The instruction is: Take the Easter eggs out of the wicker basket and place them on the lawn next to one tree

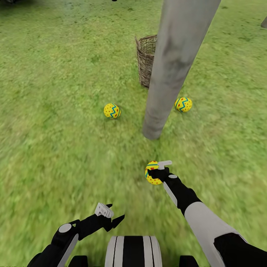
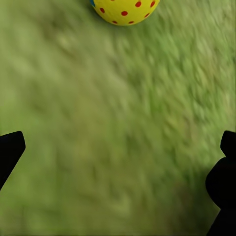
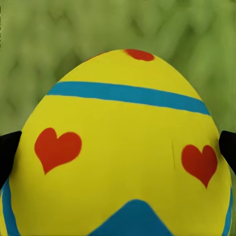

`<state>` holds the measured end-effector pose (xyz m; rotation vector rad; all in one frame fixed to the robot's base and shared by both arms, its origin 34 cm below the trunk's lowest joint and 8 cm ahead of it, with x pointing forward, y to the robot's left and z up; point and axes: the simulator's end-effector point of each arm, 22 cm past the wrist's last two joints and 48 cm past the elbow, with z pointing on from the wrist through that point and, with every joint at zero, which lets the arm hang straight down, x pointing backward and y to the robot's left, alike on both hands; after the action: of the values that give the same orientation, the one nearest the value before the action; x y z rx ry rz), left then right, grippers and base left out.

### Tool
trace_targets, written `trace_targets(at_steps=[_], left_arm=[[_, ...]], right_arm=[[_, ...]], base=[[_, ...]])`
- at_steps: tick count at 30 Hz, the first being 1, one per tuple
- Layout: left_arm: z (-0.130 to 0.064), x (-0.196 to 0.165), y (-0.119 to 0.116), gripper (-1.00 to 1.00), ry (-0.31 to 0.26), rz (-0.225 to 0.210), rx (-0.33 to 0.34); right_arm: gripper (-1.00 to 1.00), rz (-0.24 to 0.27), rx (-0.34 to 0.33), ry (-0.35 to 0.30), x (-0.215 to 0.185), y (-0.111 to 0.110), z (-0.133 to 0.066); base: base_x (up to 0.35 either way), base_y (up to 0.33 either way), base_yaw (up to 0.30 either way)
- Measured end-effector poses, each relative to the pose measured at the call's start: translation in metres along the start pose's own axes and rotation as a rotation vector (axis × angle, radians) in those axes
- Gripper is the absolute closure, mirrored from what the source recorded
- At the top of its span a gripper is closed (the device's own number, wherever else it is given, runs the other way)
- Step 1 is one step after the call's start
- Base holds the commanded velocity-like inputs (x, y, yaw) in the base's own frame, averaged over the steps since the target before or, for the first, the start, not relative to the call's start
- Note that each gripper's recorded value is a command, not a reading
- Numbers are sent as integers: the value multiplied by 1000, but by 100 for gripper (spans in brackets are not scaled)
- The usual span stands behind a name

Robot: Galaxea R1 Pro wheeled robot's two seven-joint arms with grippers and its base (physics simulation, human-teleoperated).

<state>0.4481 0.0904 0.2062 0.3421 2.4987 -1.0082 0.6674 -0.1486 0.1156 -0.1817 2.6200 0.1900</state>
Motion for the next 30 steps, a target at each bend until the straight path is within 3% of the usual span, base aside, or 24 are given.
trace_targets(at_steps=[19,20,30], left_arm=[[1,2,0,-100,3,-3,0],[1,2,0,-100,3,-3,0],[1,2,0,-100,3,-3,0]], right_arm=[[100,8,7,-4,-1,-1,1],[-100,8,7,-5,-1,-1,1],[-100,6,8,-4,-1,-1,1]], base=[[0,0,0],[0,0,0],[0,0,0]])
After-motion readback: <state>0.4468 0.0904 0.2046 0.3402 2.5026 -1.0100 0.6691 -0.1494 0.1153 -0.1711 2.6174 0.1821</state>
